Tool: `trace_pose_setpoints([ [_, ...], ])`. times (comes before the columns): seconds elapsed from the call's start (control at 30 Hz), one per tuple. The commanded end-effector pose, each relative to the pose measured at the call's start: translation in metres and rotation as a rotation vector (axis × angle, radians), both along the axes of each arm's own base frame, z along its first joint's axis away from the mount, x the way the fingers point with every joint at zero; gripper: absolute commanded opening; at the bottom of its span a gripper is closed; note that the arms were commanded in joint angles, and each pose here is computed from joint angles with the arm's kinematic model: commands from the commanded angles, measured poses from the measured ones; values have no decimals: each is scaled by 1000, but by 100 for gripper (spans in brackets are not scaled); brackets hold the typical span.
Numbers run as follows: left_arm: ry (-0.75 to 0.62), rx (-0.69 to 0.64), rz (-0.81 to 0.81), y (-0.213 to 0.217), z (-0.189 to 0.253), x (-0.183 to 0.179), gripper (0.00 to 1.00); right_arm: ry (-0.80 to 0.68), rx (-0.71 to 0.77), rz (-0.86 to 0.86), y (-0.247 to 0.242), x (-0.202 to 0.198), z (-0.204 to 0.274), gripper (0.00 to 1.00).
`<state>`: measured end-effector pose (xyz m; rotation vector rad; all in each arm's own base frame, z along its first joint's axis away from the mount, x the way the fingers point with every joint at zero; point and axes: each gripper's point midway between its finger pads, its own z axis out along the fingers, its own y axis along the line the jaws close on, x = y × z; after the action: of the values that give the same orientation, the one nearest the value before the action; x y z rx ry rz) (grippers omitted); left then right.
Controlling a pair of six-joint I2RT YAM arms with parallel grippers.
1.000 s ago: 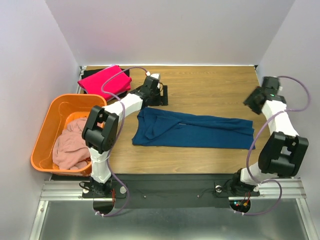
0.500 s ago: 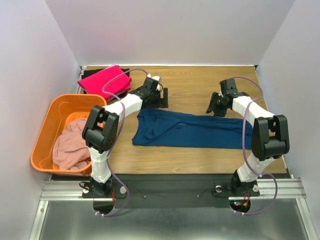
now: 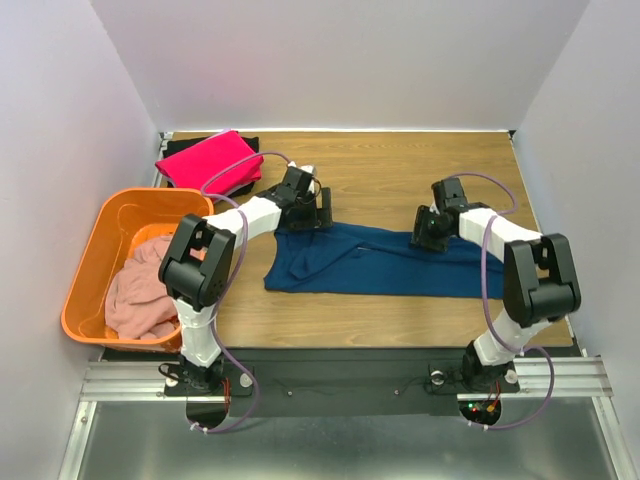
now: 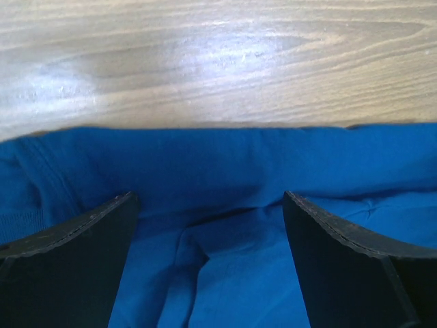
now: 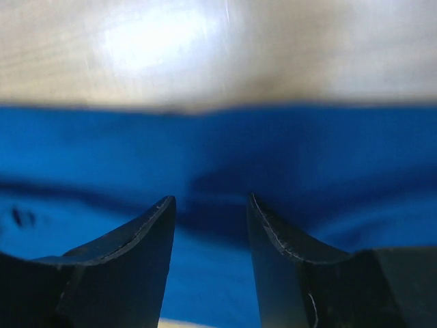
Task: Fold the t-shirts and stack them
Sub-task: Fold the tshirt
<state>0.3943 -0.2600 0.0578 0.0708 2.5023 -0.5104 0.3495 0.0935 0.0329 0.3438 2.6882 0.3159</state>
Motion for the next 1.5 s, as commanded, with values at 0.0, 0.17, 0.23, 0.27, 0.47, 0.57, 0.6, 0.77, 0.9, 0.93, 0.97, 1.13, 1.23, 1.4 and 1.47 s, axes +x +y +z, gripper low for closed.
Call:
trace_pose_setpoints([
  [0.0,-67,-73,24,-1,35,1,98,-38,45,30,8,-19,19,52],
  [0.17,-64,-89,45,2,35,-8,98,-8,62,37,7,-45,18,52],
  [0.23,-62,-98,48,2,35,-10,98,-16,56,38,6,-48,21,52],
  [0.27,-63,-101,48,2,36,-10,99,-14,55,43,6,-48,21,52],
  [0.47,-70,-123,32,-10,38,-13,98,6,72,53,9,-52,22,52],
  [0.57,-67,-121,30,-14,34,-13,95,-14,80,41,10,-47,29,52],
  [0.6,-65,-118,27,-14,33,-13,93,-20,82,40,10,-46,31,52],
  [0.77,-77,-90,17,-16,32,-15,81,-40,79,32,10,-42,37,52],
  [0.9,-49,-86,9,-19,25,-23,63,-36,79,31,9,-45,36,52],
  [0.93,-47,-81,9,-19,23,-24,62,-38,80,29,9,-45,36,52],
  [0.97,-45,-79,12,-19,22,-24,58,-39,81,27,9,-45,37,52],
  [1.13,-33,-75,-1,-22,22,-30,27,-45,77,23,7,-47,38,52],
  [1.23,-23,-80,-9,-25,21,-35,9,-45,77,22,7,-48,39,52],
  [1.4,-27,-111,-28,-37,33,-48,0,-57,77,11,6,-50,42,52],
  [1.47,-28,-119,-25,-37,36,-55,0,-62,76,12,6,-52,43,52],
])
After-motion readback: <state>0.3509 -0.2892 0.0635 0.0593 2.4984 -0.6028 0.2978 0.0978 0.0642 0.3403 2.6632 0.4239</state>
